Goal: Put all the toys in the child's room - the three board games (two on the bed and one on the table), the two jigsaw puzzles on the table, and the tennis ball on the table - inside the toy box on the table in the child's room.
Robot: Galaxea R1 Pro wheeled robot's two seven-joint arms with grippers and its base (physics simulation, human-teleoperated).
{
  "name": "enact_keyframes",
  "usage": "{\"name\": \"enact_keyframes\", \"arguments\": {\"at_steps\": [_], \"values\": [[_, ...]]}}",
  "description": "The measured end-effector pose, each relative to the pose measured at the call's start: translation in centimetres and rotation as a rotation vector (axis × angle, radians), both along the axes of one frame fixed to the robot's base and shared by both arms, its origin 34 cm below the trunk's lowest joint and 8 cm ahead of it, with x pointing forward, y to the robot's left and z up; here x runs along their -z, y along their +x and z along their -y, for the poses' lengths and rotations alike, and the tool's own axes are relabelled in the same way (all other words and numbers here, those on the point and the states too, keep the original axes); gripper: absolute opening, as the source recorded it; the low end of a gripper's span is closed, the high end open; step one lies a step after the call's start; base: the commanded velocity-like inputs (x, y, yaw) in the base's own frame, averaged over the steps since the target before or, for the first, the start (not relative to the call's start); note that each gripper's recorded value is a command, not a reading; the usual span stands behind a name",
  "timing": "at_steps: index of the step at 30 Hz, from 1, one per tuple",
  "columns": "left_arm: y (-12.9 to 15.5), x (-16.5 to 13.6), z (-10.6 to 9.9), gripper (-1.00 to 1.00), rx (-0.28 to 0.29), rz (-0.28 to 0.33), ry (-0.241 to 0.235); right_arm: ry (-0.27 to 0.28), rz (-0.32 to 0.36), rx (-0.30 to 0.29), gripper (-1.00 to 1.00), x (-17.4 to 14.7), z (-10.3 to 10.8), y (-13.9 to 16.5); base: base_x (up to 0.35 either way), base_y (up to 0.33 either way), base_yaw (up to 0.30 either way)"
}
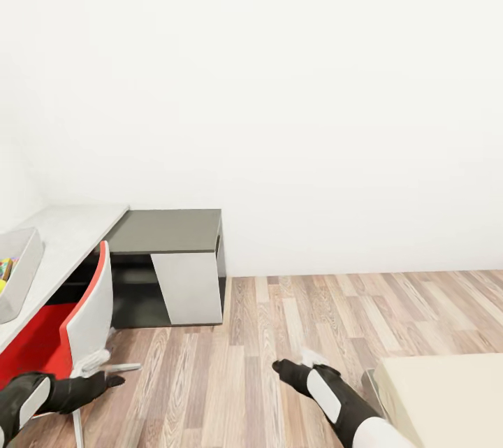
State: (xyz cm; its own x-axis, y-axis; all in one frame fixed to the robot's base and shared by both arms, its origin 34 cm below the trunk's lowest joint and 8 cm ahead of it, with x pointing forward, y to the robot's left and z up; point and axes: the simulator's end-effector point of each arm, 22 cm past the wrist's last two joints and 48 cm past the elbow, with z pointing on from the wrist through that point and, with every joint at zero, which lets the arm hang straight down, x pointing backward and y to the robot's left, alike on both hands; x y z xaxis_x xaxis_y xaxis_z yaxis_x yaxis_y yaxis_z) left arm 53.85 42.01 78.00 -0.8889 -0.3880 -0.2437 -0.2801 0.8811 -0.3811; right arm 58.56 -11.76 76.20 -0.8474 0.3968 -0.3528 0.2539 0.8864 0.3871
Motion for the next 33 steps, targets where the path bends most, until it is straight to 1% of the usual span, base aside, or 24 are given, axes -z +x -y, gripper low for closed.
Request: {"name": "enact_keyframes", "arguments": {"at_steps": [1,2,3,4,5,6,8,9,11,12,14,15,17,18,19,20,21,24,25,27,28,30,32,33], "values": [[-0.8,1.2,0.3,1.00,-0.007,-0.018,0.020,-0.019,-0.014,-0.014,1.00,0.7,0.2,-0.7,0.000,0.000,0.000],[-1.1,1.8,0.7,1.00,-0.008,-0.025,0.029,-0.029,-0.024,-0.021,1.00,1.2,0.4,-1.2,0.000,0.000,0.000],[-1.9,3.0,1.7,1.00,-0.004,-0.043,0.048,-0.047,-0.051,-0.032,1.00,2.2,0.6,-2.4,0.000,0.000,0.000],[-2.9,4.3,2.4,1.00,0.004,-0.066,0.079,-0.068,-0.079,-0.040,1.00,3.3,1.1,-3.8,0.000,0.000,0.000],[-3.7,5.0,2.6,1.00,0.009,-0.081,0.102,-0.079,-0.094,-0.042,1.00,3.9,1.3,-4.6,0.000,0.000,0.000],[-5.6,6.5,2.3,1.00,0.020,-0.117,0.159,-0.105,-0.122,-0.043,1.00,5.1,2.0,-6.3,0.000,0.000,0.000],[-8.0,8.0,1.8,1.00,0.028,-0.153,0.219,-0.137,-0.153,-0.044,1.00,6.6,2.9,-8.6,0.000,0.000,0.000],[-10.1,9.2,1.2,1.00,0.040,-0.177,0.280,-0.173,-0.178,-0.046,1.00,8.0,4.0,-11.1,0.000,0.000,0.000],[-13.9,11.0,0.1,1.00,0.051,-0.202,0.390,-0.250,-0.197,-0.068,1.00,10.3,6.2,-16.1,0.000,0.000,0.000],[-15.1,11.4,-0.1,1.00,0.052,-0.208,0.413,-0.266,-0.202,-0.080,1.00,10.9,6.6,-17.6,0.000,0.000,0.000],[-20.1,12.8,-0.8,1.00,0.066,-0.244,0.484,-0.311,-0.244,-0.129,1.00,12.6,7.6,-23.6,0.000,0.000,0.000],[-22.7,13.4,-1.0,1.00,0.075,-0.262,0.506,-0.324,-0.267,-0.154,1.00,13.2,7.9,-26.5,0.000,0.000,0.000],[-24.7,13.7,-1.1,1.00,0.081,-0.274,0.521,-0.336,-0.293,-0.178,1.00,13.8,8.3,-29.3,0.000,0.000,0.000],[-26.3,14.0,-1.2,1.00,0.084,-0.285,0.530,-0.348,-0.322,-0.193,1.00,14.2,9.0,-32.0,0.000,0.000,0.000],[-27.0,14.1,-1.2,1.00,0.086,-0.291,0.534,-0.354,-0.337,-0.201,1.00,14.4,9.5,-33.4,0.000,0.000,0.000],[-28.5,14.2,-1.2,1.00,0.090,-0.304,0.538,-0.368,-0.364,-0.206,1.00,14.6,10.6,-35.6,0.000,0.000,0.000],[-29.3,14.3,-1.2,1.00,0.093,-0.312,0.540,-0.375,-0.376,-0.209,1.00,14.7,11.2,-36.6,0.000,0.000,0.000],[-32.9,14.5,-1.4,1.00,0.105,-0.352,0.546,-0.408,-0.418,-0.212,1.00,14.8,13.9,-39.8,0.000,0.000,0.000],[-33.4,14.6,-1.5,1.00,0.107,-0.357,0.548,-0.414,-0.427,-0.215,1.00,14.9,14.5,-40.4,0.000,0.000,0.000],[-34.4,14.6,-1.4,1.00,0.111,-0.368,0.548,-0.435,-0.460,-0.222,1.00,14.8,16.2,-42.9,0.000,0.000,0.000],[-34.6,14.6,-1.3,1.00,0.111,-0.370,0.546,-0.439,-0.466,-0.223,1.00,14.8,16.6,-43.3,0.000,0.000,0.000],[-34.9,14.9,-0.3,1.00,0.111,-0.372,0.531,-0.454,-0.481,-0.221,1.00,14.7,17.8,-44.4,0.000,0.000,0.000],[-35.0,15.4,2.4,1.00,0.115,-0.370,0.497,-0.459,-0.483,-0.222,1.00,14.7,18.2,-44.6,0.000,0.000,0.000],[-35.0,15.8,4.7,1.00,0.124,-0.368,0.468,-0.459,-0.484,-0.222,1.00,14.7,18.2,-44.7,0.000,0.000,0.000]]}}
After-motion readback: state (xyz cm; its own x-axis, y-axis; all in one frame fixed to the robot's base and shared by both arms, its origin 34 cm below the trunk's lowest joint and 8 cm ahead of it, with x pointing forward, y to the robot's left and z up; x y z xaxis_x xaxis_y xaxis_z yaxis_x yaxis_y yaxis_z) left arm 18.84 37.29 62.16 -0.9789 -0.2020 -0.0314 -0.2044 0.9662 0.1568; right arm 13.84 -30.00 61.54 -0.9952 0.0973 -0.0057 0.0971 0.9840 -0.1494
